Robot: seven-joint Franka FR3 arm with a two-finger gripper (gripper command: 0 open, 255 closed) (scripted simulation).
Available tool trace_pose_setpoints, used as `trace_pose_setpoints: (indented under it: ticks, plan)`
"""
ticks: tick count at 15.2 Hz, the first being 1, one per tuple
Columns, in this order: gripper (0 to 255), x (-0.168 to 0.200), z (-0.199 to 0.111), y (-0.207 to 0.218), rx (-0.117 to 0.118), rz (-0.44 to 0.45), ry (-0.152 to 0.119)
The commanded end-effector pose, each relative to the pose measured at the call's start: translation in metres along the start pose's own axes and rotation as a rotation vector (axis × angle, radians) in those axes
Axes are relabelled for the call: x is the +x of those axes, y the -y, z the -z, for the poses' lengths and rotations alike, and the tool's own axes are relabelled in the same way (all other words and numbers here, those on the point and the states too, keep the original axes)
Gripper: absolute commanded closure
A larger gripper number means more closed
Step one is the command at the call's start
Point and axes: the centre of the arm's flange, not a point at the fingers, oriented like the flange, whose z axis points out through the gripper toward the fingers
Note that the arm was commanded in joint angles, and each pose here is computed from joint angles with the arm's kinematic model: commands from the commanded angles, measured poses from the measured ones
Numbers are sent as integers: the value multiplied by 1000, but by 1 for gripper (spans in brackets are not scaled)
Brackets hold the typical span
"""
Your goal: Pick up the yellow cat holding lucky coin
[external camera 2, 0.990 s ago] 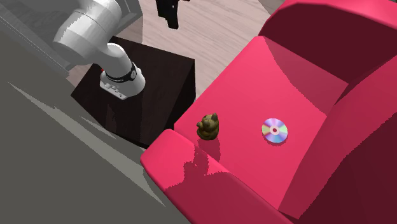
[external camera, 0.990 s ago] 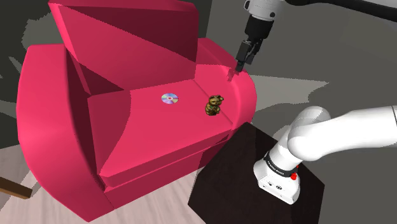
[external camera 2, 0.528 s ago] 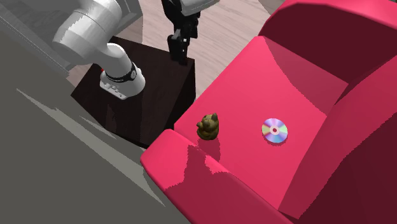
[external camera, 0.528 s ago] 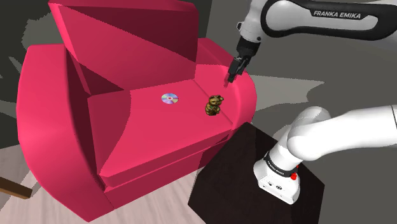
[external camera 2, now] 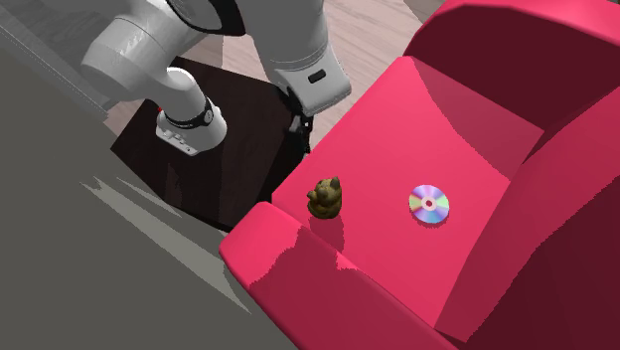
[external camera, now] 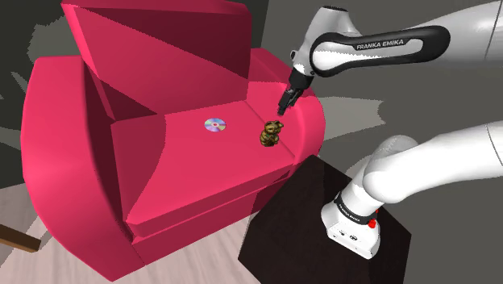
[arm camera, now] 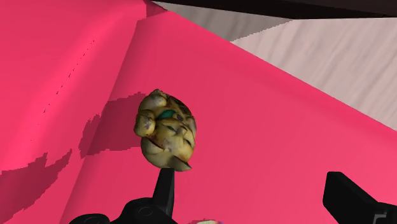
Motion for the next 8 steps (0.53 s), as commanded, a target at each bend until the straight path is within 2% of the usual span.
trace_pose_setpoints:
  ticks: [1, 8]
  plan:
    - [0, 8, -23, -14, 0, 2, -21]
    - [0, 32, -100, -55, 7, 10, -81]
